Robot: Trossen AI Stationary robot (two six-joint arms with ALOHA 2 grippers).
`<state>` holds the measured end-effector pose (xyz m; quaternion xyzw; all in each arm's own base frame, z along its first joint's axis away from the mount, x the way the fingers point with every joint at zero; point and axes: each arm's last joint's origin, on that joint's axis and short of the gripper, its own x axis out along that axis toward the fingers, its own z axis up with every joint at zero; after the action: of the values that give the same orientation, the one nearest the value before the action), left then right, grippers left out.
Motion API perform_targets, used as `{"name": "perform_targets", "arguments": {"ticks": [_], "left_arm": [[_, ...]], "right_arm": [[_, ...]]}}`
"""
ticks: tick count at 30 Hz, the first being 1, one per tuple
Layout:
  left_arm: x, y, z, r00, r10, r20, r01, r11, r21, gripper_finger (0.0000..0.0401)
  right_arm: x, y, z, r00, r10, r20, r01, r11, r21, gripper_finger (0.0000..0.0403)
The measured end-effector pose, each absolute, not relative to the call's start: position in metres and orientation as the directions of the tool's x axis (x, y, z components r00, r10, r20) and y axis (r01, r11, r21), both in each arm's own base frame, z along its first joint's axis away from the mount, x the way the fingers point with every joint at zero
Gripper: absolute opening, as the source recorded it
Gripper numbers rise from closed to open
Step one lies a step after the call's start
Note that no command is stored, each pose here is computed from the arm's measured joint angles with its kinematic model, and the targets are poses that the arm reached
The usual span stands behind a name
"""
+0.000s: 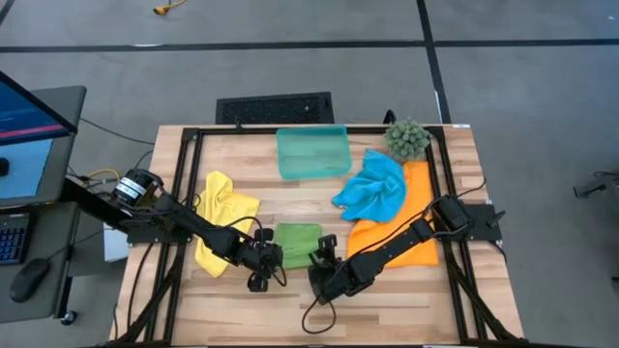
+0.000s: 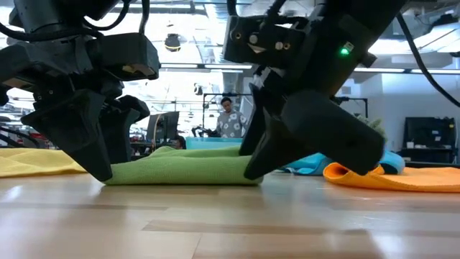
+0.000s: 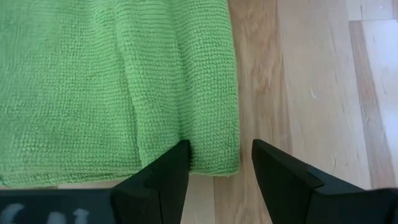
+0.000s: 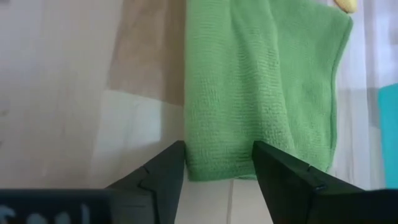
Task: Roll microfiber towels into tight, uniform cylinder then place into a basket
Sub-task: Roll the green microfiber cloth
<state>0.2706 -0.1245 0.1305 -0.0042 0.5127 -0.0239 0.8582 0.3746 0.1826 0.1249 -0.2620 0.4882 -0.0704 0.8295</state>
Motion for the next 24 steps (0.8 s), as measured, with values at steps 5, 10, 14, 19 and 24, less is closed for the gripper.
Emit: {"name": "perform_targets", "arguments": {"ticks": [5,10,14,19,24], "left_arm": [[0.271,-0.124,0.130,0.473,-0.045,-0.880,0.037,0.999,-0.032,0.0169],[0.271,-0.124,0.130,0.473,-0.045,-0.880,0.037,0.999,-0.032,0.0169],[0.270,-0.124,0.130,0.473,-0.045,-0.880,0.057,0.998,-0.021,0.0169],[0.270,-0.125,0.130,0.473,-0.046,-0.880,0.068,0.998,-0.016,0.0169],[0.268,-0.129,0.130,0.480,-0.028,-0.877,0.095,0.995,0.021,0.0169]], "right_arm": [[0.384,0.159,0.122,0.461,-0.319,-0.828,-0.077,0.915,-0.395,0.0220],[0.388,0.148,0.118,0.433,-0.250,-0.866,-0.073,0.948,-0.310,0.0212],[0.390,0.146,0.117,0.418,-0.192,-0.888,-0.086,0.965,-0.249,0.0193],[0.390,0.147,0.115,0.416,-0.177,-0.892,-0.077,0.971,-0.228,0.0129],[0.391,0.148,0.115,0.416,-0.143,-0.898,-0.077,0.979,-0.191,0.0047]]}}
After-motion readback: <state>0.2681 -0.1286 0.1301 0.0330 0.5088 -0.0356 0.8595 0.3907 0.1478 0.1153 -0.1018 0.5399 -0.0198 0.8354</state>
